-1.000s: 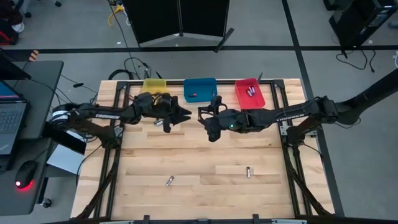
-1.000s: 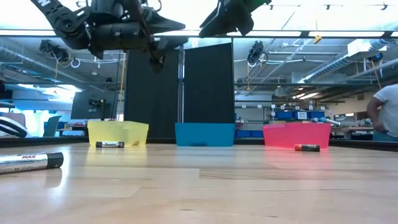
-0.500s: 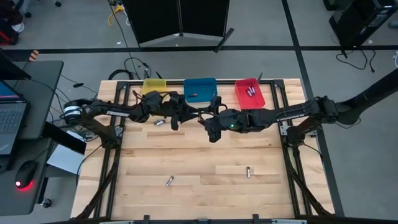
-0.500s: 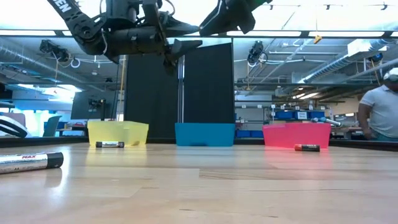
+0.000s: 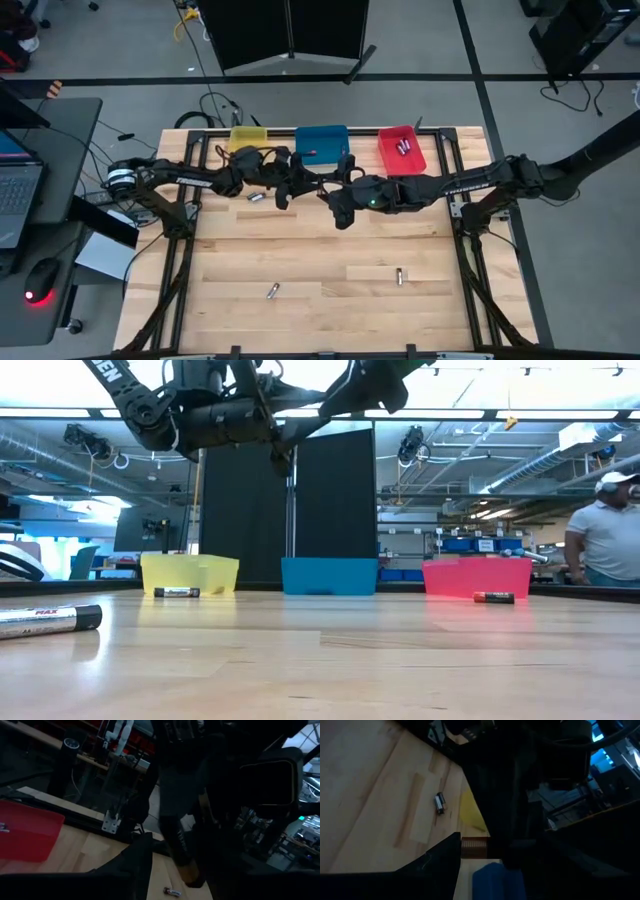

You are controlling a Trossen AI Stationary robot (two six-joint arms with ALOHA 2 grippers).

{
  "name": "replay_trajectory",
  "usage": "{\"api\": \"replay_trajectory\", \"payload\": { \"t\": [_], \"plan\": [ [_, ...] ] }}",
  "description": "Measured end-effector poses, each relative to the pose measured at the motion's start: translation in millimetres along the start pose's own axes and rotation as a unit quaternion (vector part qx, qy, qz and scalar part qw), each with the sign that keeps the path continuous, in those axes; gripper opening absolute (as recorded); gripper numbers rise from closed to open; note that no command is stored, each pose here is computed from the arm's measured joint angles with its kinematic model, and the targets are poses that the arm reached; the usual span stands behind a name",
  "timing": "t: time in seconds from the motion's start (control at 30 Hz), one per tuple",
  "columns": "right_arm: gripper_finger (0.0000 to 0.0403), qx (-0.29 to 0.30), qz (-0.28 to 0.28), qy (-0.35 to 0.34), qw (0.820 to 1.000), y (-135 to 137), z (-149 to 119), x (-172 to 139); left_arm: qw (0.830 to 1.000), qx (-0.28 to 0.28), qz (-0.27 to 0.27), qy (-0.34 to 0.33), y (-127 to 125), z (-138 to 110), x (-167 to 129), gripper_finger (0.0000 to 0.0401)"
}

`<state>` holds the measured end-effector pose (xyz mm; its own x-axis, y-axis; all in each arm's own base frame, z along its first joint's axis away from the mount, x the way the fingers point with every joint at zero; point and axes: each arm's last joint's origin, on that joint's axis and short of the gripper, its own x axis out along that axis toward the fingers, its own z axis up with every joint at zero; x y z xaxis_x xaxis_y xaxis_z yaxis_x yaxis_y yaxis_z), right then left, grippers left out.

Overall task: Sort batteries
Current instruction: Put the black battery into the yellow bin

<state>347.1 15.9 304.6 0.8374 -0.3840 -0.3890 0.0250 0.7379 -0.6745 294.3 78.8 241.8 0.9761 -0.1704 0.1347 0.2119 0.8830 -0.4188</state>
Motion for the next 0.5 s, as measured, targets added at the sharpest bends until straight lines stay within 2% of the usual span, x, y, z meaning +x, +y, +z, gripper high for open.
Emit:
{"api": "replay_trajectory", "payload": {
  "t": [0.3, 0.5],
  "plan": [
    [0.0239, 0.001, -0.002, 0.001, 1.000, -1, -1, 1, 1.000, 0.000, -0.002, 0.003, 0, -1, 0, 0.0163],
    [0.0239, 0.004, 0.001, -0.001, 1.000, -3, -2, 2, 1.000, -0.004, -0.014, 0.015, 0, -6, 12, 0.0160]
  ]
}}
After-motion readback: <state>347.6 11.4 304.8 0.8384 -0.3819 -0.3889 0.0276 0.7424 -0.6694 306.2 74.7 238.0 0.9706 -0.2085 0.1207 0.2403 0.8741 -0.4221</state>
